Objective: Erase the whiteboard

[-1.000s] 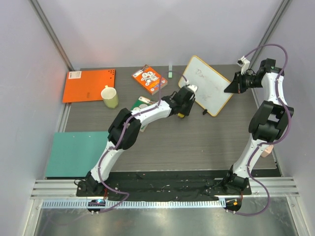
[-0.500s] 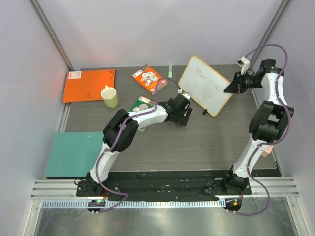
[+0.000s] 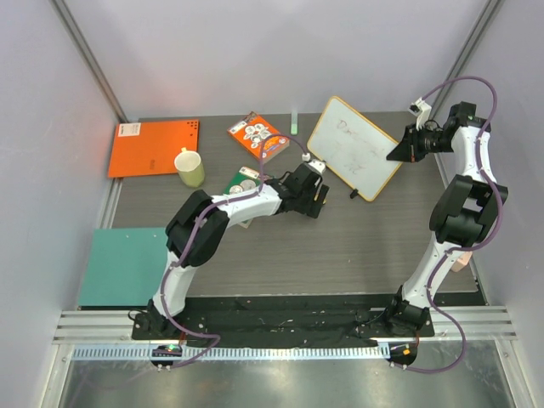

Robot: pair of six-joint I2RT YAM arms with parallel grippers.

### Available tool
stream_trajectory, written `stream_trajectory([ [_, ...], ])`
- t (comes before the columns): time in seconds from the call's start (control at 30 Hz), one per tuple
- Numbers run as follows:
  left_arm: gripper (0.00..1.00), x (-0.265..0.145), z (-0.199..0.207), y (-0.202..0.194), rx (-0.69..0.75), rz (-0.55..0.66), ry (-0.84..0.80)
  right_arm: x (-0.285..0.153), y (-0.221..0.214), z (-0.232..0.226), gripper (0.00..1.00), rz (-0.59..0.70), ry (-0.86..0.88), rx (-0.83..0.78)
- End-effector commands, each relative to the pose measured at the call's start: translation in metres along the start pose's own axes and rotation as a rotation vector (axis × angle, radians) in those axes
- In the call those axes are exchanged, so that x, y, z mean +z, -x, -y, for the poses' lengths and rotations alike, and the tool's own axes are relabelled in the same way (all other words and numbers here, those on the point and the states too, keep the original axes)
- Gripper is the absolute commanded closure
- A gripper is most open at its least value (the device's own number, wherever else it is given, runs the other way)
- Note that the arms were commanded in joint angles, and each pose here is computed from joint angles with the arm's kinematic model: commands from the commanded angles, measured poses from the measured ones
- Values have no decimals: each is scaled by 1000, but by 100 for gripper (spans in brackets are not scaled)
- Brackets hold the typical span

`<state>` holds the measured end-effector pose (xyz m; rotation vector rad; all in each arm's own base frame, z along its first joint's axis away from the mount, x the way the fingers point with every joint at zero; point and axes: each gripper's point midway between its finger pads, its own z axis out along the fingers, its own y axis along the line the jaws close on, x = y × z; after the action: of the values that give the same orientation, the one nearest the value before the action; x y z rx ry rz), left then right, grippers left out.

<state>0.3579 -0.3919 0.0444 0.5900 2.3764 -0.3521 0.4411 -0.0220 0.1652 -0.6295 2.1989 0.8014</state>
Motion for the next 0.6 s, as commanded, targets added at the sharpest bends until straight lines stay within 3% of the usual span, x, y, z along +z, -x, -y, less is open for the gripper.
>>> stream_trajectory([
  [0.0,24,-14,20,57,35,144,-85,32,-103,-32,99,-379,105,196],
  [0.1,31,-1,22,57,54,103,-93,32,-103,-32,99,-374,107,198],
  [0.17,41,8,20,52,52,80,-93,32,-103,-32,99,-375,109,198],
  [0.33,47,16,20,51,45,75,-98,33,-103,-32,99,-372,111,199],
  [0.57,44,17,19,43,66,47,-100,32,-103,-32,99,-372,110,197],
])
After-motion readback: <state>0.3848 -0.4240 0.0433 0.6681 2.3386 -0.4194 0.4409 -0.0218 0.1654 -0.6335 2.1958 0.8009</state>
